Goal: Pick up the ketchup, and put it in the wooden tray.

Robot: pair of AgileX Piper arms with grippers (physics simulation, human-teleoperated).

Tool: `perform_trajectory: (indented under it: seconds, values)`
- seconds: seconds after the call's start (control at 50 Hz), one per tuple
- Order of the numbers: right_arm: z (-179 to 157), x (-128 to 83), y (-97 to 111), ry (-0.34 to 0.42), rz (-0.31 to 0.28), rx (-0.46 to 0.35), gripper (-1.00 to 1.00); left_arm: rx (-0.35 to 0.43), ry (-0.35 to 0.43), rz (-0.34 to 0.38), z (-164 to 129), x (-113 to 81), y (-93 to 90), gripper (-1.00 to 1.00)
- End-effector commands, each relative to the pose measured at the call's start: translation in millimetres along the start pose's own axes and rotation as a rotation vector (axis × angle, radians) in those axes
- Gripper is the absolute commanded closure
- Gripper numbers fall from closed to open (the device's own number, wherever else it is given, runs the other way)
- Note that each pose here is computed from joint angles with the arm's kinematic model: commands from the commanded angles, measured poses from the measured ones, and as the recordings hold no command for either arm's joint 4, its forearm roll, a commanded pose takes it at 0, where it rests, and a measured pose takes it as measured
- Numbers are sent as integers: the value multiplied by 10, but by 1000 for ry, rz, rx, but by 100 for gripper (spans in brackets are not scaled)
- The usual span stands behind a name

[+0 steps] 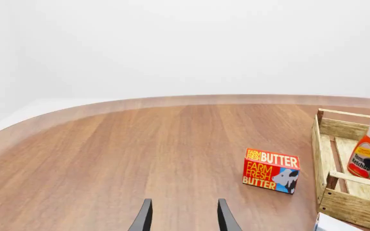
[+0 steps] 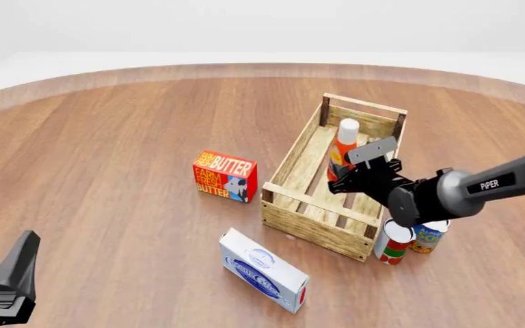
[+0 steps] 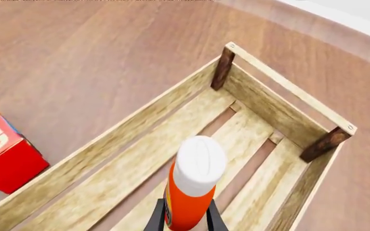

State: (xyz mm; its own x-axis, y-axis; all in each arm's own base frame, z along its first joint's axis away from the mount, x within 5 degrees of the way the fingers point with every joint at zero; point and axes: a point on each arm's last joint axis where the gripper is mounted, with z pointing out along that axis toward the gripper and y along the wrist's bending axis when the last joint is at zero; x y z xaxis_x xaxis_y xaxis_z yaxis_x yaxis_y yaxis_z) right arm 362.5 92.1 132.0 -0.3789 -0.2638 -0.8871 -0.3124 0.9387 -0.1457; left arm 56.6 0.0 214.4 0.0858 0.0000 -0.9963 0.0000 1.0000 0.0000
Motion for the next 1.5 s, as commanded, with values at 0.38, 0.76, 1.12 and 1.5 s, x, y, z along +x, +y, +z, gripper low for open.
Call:
perform_trajectory:
  seconds: [0.38,0.76,1.12,1.5]
  values:
    - [153,102,13,13,27,-1,100,0,0,0,0,0,0,-100]
    - [158,100,6,15,32,1,-100,0,0,0,0,0,0,-100]
    - [-82,-67,-33,-36,15,12,-100,0,0,0,0,0,0,-100]
    - [-482,-317,-26,-117,-11,13,-100,0,0,0,0,0,0,-100]
